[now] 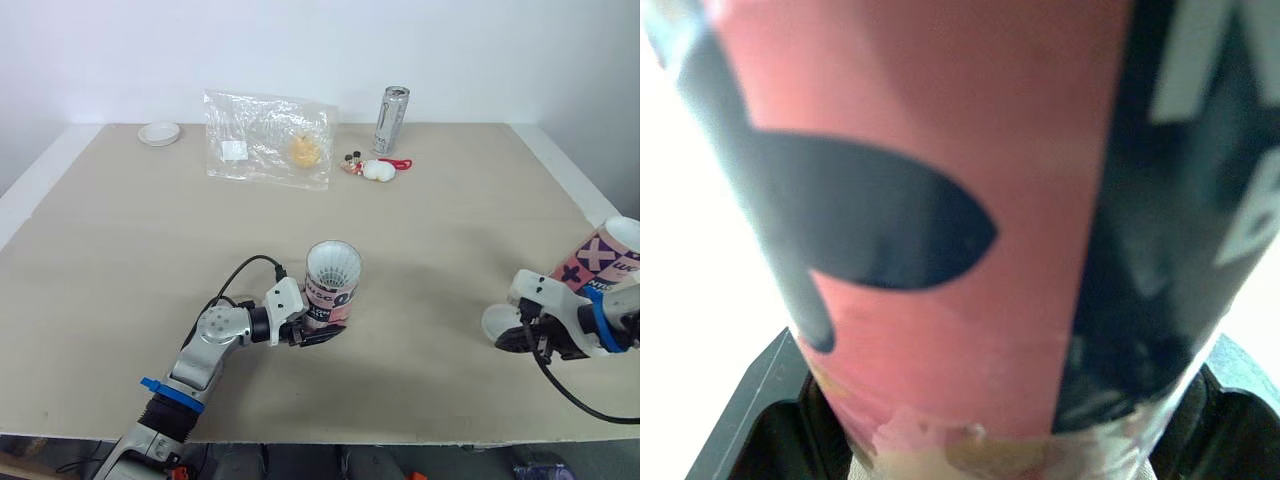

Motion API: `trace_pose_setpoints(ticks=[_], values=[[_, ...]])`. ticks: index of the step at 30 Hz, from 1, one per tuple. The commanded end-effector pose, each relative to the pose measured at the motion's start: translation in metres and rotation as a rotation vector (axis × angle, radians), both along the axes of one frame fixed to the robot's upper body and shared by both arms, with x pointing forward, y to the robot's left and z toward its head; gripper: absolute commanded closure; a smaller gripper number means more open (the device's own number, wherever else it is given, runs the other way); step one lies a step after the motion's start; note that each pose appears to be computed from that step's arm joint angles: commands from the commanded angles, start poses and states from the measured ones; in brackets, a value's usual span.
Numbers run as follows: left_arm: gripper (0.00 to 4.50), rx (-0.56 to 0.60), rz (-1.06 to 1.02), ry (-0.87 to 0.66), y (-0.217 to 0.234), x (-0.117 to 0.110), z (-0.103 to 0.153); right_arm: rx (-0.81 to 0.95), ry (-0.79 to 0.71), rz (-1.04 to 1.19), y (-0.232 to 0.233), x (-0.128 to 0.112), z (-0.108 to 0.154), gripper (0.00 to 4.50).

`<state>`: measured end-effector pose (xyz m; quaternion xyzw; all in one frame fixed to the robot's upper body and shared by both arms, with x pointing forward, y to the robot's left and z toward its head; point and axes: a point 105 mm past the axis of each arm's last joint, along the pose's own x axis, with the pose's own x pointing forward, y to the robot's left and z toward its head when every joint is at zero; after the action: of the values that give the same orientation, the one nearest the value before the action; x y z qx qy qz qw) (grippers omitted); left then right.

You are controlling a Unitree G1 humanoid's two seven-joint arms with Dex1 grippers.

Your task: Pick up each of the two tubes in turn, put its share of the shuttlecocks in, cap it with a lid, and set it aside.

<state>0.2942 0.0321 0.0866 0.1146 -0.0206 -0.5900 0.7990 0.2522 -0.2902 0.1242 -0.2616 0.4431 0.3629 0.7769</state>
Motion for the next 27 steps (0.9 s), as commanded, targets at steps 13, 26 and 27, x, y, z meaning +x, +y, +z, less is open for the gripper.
trace_pose_setpoints(ticks=[13,26,27], values=[[1.41,0.021,-0.002,0.034,0.001,0.002,-0.008,0.083,-0.361,0.451,0.061,0.034,0.065,4.49],[1.41,0.033,0.012,0.052,0.004,0.013,-0.011,0.059,-0.590,1.195,0.164,0.016,0.172,4.49],[1.41,0.034,0.012,0.053,0.004,0.013,-0.012,0.065,-0.595,1.234,0.171,0.015,0.174,4.49]])
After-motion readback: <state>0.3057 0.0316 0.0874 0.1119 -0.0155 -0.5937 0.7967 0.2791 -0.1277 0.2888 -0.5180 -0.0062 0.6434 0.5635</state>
